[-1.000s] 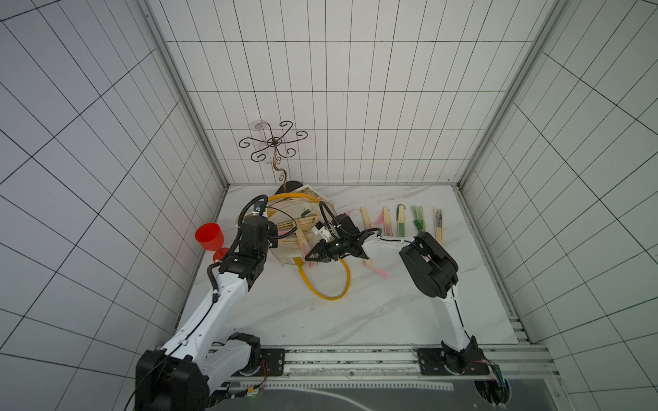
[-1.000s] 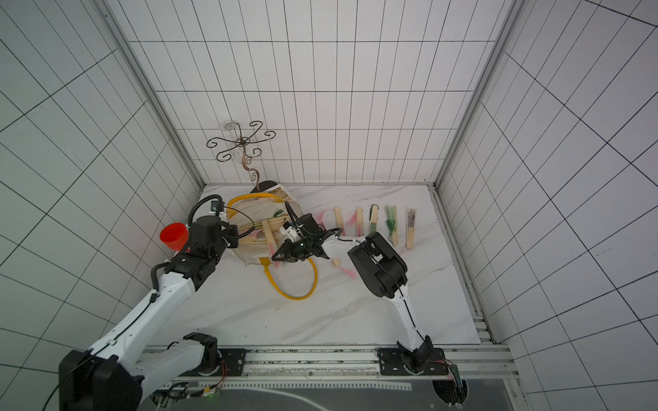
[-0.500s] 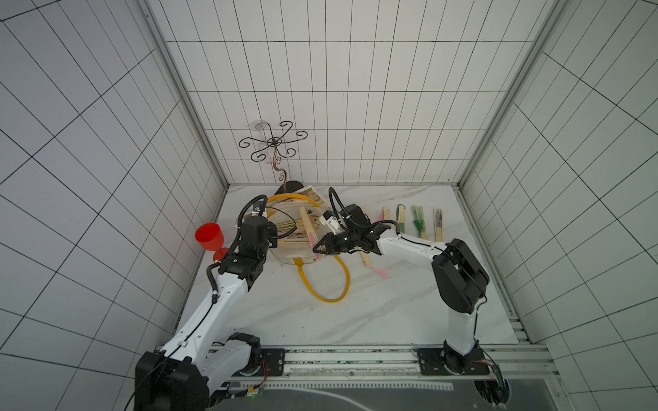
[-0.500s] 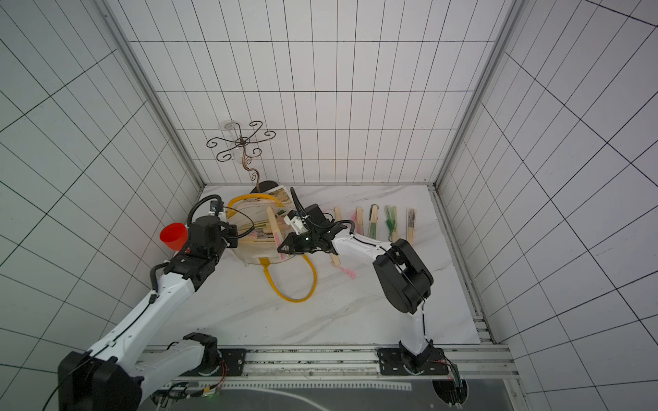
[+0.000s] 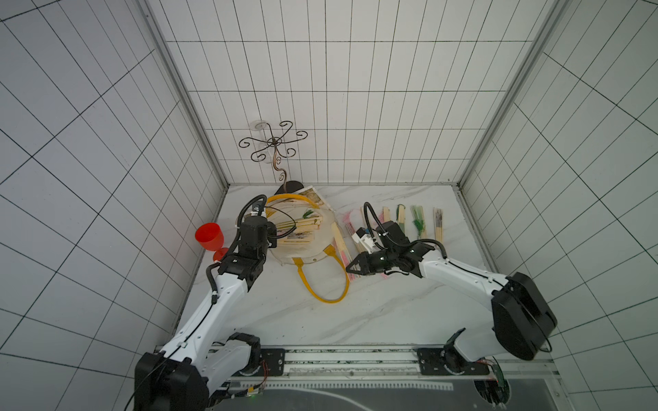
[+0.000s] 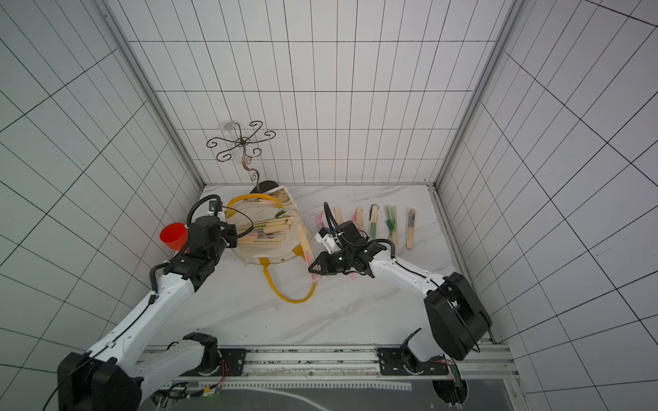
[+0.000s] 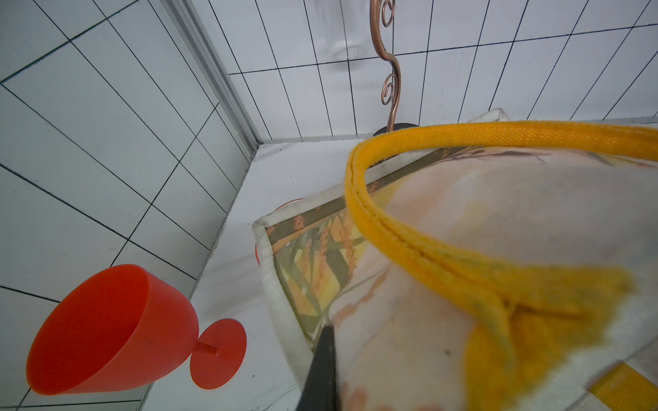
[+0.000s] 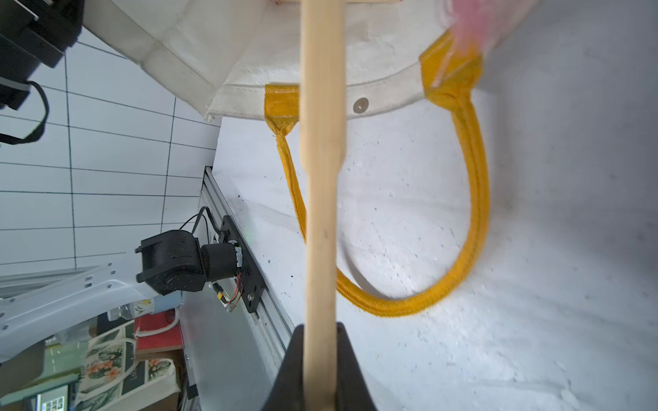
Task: Take out the folding fans from the tote bags
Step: Pick up the folding fan from the canvas bag, then place the folding fan at the center of the board.
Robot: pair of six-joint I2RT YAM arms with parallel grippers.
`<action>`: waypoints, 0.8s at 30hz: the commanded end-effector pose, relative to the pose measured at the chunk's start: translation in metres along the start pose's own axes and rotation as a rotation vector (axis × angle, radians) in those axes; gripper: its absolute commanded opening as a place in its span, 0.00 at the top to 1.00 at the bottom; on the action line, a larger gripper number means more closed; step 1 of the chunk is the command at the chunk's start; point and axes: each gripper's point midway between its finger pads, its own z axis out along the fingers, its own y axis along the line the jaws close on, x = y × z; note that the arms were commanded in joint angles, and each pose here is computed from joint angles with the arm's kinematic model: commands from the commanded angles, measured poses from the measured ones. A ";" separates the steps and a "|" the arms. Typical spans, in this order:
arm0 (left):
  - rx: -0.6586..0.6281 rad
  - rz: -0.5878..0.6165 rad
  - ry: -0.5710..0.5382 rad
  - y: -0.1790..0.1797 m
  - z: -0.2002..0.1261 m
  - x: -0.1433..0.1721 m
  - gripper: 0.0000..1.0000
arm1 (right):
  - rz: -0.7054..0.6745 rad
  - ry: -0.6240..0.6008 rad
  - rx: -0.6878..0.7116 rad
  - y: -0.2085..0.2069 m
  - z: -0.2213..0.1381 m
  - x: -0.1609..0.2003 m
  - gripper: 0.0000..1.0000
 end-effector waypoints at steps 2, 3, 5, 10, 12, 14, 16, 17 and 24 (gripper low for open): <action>-0.010 -0.061 -0.118 0.008 -0.014 -0.037 1.00 | 0.119 -0.026 0.021 -0.032 -0.027 0.025 1.00; -0.008 -0.065 -0.120 0.008 -0.014 -0.038 1.00 | 0.150 -0.038 0.026 -0.040 -0.034 0.029 1.00; -0.005 -0.069 -0.123 0.008 -0.015 -0.038 1.00 | 0.210 -0.069 0.039 -0.058 -0.049 0.034 1.00; 0.003 -0.070 -0.124 0.007 -0.016 -0.039 1.00 | 0.350 -0.149 0.072 -0.098 -0.085 0.044 1.00; 0.004 -0.070 -0.125 0.007 -0.016 -0.039 1.00 | 0.408 -0.183 0.078 -0.112 -0.096 0.046 1.00; 0.002 -0.071 -0.124 0.008 -0.015 -0.039 1.00 | 0.465 -0.201 0.093 -0.126 -0.104 0.051 1.00; 0.000 -0.071 -0.123 0.008 -0.015 -0.038 1.00 | 0.519 -0.213 0.113 -0.141 -0.111 0.058 1.00; 0.000 -0.071 -0.124 0.008 -0.015 -0.039 1.00 | 0.543 -0.221 0.123 -0.147 -0.113 0.061 1.00; 0.009 -0.071 -0.122 0.007 -0.015 -0.039 1.00 | 0.625 -0.219 0.155 -0.177 -0.116 0.076 1.00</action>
